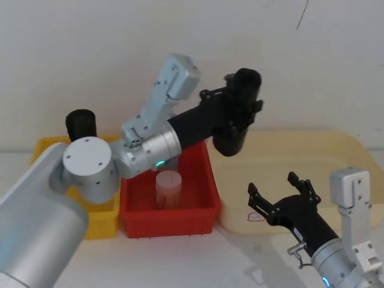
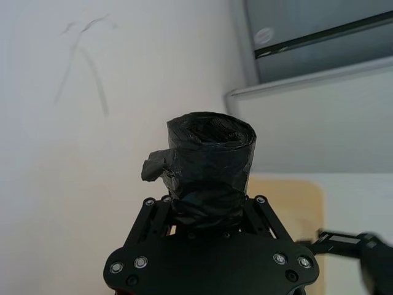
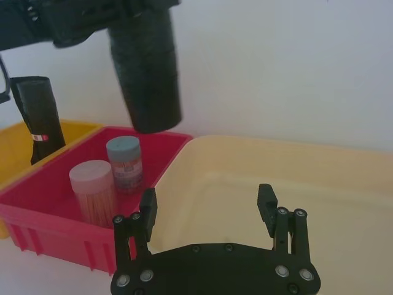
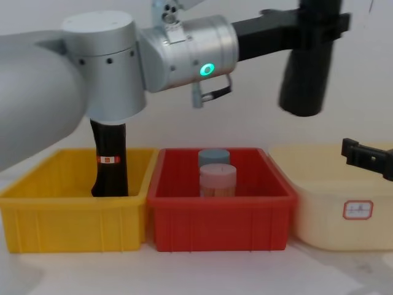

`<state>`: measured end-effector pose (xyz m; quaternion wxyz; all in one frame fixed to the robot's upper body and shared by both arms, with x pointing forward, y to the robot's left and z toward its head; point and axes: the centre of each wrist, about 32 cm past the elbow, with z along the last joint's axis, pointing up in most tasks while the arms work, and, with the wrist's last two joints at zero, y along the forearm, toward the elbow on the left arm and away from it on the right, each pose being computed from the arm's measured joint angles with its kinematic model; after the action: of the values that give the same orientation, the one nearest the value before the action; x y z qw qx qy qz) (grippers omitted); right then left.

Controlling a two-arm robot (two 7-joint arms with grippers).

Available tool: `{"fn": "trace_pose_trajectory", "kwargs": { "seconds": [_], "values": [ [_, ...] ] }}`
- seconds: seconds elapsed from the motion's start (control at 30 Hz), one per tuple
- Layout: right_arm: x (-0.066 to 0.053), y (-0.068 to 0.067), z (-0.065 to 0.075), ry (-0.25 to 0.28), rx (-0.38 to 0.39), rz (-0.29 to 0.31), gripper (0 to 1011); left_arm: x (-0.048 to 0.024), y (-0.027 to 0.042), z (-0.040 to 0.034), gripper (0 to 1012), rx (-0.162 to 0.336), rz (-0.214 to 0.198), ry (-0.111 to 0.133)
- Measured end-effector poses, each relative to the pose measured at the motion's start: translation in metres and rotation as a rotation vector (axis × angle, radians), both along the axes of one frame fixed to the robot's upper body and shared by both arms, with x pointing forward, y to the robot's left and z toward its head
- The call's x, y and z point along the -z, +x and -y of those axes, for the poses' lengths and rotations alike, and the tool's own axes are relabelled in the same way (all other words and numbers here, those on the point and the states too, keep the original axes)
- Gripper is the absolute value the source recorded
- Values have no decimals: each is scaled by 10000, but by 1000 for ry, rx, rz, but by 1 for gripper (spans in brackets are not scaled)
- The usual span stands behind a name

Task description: Pick up the garbage bag with the one hand and transfer it to the other hand.

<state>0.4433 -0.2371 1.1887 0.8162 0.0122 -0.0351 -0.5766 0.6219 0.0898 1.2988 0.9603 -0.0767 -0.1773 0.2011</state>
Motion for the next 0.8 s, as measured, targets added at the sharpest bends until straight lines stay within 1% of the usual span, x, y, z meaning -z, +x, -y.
{"fn": "trace_pose_trajectory", "kwargs": {
  "seconds": [0.03,0.07,0.1,0.13,0.17,0.2,0.3,0.33,0.43,0.53,0.8],
  "values": [
    [0,0,0,0,0,0,1001,-7,4,21,391,10,0,-2],
    [0,0,0,0,0,0,1001,-20,12,63,391,31,0,-7],
    [0,0,0,0,0,0,1000,-20,12,63,391,31,0,-7],
    [0,0,0,0,0,0,1000,-32,17,107,391,51,-1,-13],
    [0,0,0,0,0,0,1000,-37,19,124,391,61,-1,-14],
    [0,0,0,0,0,0,1001,-44,22,161,391,76,-2,-18],
    [0,0,0,0,0,0,1000,-51,23,211,391,101,-5,-26],
    [0,0,0,0,0,0,1000,-51,23,211,391,101,-5,-26],
    [0,0,0,0,0,0,1000,-54,22,258,391,122,-9,-34],
    [0,0,0,0,0,0,1000,-51,17,283,391,133,-13,-39],
    [0,0,0,0,1,0,1000,-40,9,317,391,152,-22,-53]
  ]
}}
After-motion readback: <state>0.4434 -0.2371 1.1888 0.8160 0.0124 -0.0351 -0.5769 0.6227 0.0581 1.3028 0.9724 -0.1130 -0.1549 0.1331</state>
